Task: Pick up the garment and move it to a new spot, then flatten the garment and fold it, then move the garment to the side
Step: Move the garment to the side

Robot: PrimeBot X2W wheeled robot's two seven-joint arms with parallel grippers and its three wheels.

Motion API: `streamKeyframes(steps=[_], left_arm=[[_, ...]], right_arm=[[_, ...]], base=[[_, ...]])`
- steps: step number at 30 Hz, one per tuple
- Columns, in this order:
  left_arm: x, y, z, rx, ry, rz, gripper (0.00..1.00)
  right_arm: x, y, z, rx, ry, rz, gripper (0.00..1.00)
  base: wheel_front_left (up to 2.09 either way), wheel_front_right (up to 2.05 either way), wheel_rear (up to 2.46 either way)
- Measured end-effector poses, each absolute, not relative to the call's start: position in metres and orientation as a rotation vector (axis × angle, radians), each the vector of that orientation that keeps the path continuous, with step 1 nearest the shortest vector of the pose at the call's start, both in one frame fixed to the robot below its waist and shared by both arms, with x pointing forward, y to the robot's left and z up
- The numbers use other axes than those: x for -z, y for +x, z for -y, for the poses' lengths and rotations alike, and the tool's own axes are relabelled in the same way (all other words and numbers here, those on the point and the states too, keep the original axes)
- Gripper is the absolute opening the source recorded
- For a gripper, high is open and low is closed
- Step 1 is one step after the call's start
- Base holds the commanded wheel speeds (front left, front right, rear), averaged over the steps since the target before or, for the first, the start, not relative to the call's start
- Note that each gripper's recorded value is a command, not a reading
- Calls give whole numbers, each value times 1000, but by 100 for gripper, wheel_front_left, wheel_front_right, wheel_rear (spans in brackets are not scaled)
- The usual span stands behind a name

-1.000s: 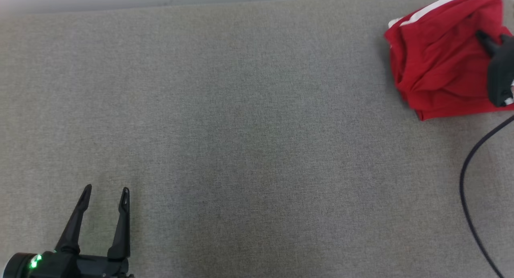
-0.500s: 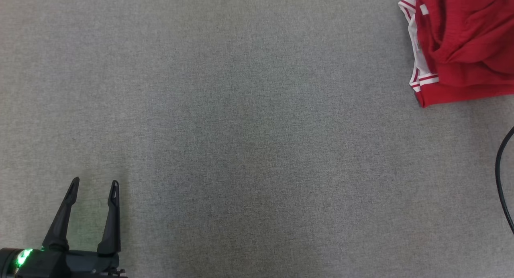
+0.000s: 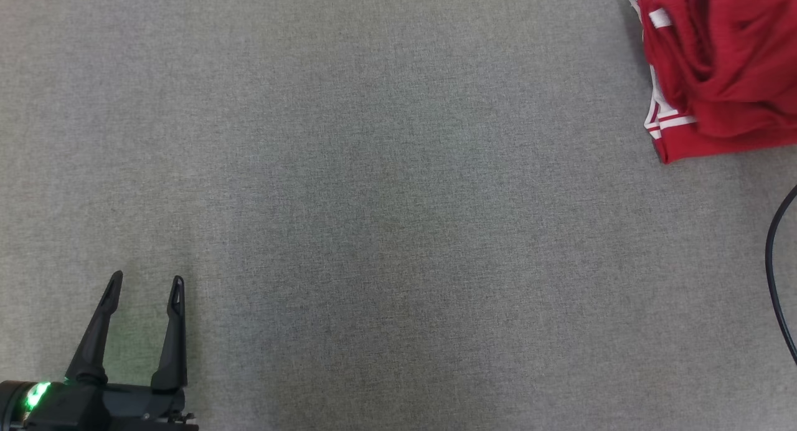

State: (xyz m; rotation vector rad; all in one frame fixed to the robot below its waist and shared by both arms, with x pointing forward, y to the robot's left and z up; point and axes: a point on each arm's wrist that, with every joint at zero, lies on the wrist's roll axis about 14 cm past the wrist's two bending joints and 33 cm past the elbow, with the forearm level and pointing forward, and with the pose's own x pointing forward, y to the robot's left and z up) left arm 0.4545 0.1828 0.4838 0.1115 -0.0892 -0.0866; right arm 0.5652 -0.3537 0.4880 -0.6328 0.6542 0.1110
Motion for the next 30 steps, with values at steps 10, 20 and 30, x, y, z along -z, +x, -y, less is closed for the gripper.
streamKeyframes(steps=[10,20,30], left_arm=[[-493,449,-186,67,98,107,100],[-514,431,-186,40,54,144,100],[-535,405,-189,21,35,186,100]], right_arm=[[-513,575,337,-116,-559,-533,100],[-556,569,282,-187,-288,-193,100],[-583,534,250,-223,-125,-49,100]], base=[[0,0,0],[0,0,0],[0,0,0]])
